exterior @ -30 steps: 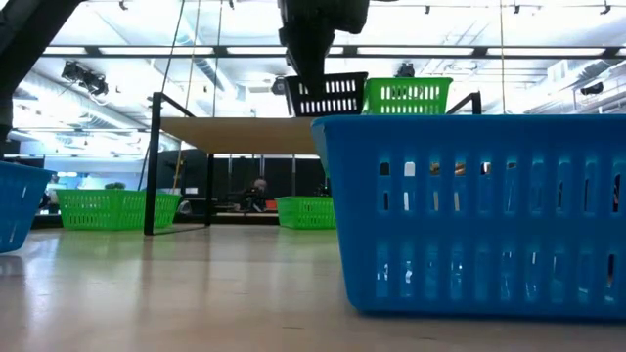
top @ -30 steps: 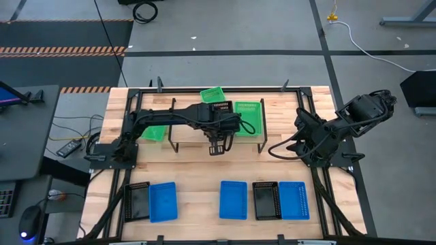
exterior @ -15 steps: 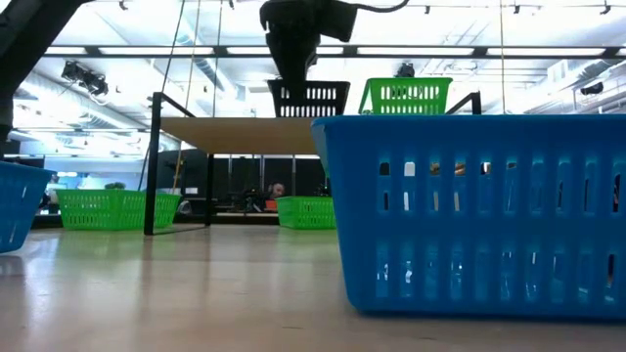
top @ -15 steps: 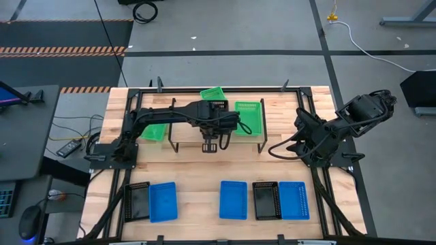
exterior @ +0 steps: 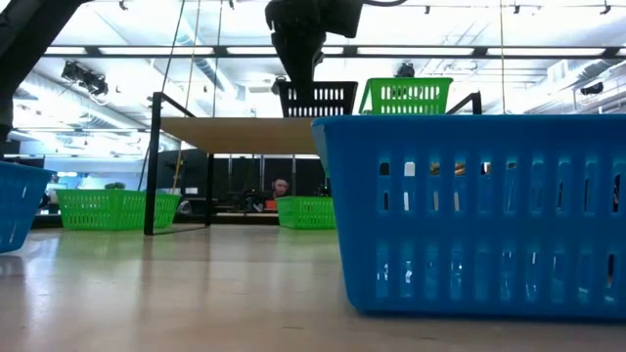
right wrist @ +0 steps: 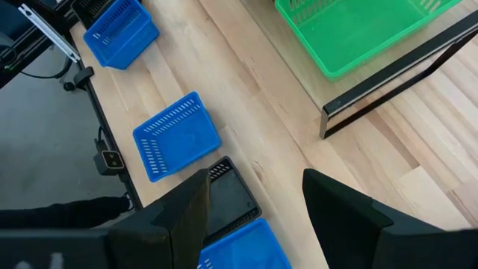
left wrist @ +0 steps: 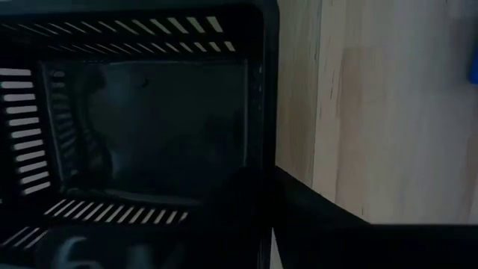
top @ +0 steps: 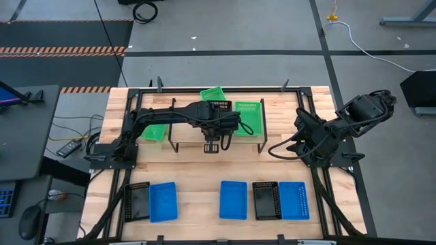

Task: Stack baskets on shelf by color
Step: Put the middle black bin on the shelf, then put the left blue bin on the shelf

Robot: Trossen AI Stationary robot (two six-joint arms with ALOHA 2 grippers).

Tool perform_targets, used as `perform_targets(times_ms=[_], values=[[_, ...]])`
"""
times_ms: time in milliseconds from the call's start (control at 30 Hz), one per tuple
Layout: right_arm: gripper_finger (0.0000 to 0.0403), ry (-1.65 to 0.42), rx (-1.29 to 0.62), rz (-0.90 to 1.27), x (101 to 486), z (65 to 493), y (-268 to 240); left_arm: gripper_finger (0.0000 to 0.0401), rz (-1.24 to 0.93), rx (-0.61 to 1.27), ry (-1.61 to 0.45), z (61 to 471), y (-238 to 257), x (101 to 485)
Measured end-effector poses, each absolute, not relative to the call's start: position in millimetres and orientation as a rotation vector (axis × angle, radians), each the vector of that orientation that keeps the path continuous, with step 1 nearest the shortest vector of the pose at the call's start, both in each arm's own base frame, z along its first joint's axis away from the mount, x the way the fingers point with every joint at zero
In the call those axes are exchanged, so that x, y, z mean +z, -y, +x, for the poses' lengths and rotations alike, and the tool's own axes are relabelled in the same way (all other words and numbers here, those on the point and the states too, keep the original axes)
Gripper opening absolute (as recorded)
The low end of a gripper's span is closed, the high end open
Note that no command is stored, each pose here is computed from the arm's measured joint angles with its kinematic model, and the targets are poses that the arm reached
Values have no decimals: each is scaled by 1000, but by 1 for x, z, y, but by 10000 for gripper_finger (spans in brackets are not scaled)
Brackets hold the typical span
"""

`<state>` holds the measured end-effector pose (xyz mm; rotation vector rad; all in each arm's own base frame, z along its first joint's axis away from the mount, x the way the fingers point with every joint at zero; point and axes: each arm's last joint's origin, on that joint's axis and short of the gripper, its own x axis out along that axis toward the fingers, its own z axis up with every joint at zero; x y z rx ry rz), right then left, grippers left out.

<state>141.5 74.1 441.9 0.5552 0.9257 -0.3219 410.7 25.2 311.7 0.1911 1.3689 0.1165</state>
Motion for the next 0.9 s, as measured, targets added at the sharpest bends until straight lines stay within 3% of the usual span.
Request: perform_targets(times_ms=[233,533,900], values=[[220,-926,-322,555,442,141,-74,92,193,164,-1378,409,-26,314],[220,-927,-318,547,442,141,-74,110,99,172,-1292,400,-19,357],[220,-929,-314,539,442,141,-74,134,-14,92,-1235,373,47,386]])
